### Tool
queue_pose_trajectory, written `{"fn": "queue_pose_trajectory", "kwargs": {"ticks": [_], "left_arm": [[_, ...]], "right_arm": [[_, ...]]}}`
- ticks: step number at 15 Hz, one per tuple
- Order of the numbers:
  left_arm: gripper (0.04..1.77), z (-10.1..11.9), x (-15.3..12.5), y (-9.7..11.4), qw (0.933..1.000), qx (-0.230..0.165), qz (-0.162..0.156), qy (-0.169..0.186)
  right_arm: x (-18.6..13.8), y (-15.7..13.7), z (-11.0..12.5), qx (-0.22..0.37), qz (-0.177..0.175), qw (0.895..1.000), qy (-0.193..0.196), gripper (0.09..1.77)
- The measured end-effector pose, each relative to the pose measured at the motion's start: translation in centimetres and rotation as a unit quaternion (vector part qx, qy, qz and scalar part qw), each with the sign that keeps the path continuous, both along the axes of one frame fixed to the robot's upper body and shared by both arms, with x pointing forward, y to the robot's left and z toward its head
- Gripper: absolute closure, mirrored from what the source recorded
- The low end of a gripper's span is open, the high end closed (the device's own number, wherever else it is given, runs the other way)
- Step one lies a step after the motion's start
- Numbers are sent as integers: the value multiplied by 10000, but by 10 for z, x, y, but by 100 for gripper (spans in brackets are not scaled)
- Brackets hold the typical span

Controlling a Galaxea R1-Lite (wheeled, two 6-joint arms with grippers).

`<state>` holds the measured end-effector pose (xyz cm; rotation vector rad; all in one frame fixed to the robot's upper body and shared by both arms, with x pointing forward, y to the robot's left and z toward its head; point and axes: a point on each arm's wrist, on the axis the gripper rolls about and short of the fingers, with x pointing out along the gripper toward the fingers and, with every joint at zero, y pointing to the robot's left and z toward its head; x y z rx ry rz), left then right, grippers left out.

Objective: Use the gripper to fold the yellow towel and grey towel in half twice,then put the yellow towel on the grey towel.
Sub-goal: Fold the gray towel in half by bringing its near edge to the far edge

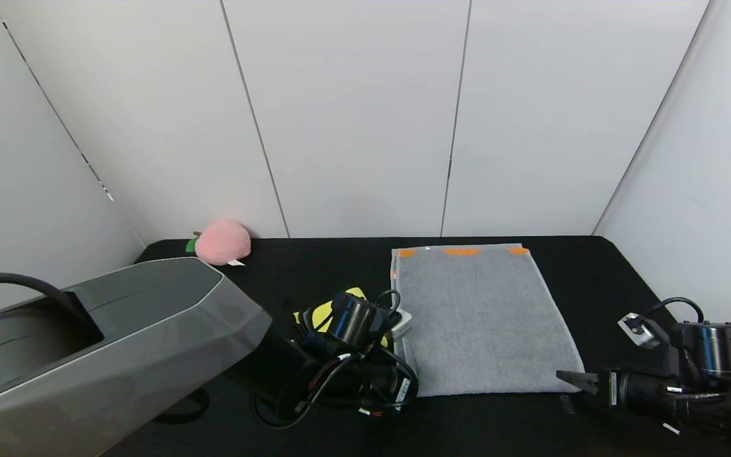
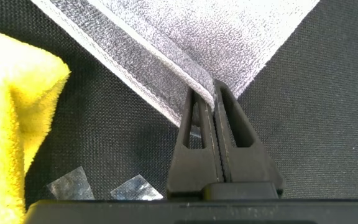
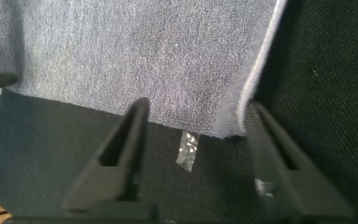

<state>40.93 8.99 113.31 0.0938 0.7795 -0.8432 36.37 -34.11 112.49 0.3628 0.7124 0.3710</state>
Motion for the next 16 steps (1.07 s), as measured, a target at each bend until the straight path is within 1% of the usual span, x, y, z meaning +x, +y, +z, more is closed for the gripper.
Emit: {"fn": "queue_pose_trajectory", "kwargs": {"ticks": [2,3,4,14,16], "left_arm": [[171,0,0,0,10000,3,0,3],[171,0,0,0,10000,2,1,5],[171,0,0,0,10000,1,1,5],[171,1,-2,1,10000,14,11,10],[171,4,-3,4,10000,-13,82,29]], "right_arm": [[0,0,0,-7,9,10000,0,106],[0,0,0,-9,12,10000,1,122],[0,0,-1,-7,9,10000,4,172],[0,-1,0,-10,-5,10000,-16,174],[0,-2,3,-7,-34,10000,-70,174]]}}
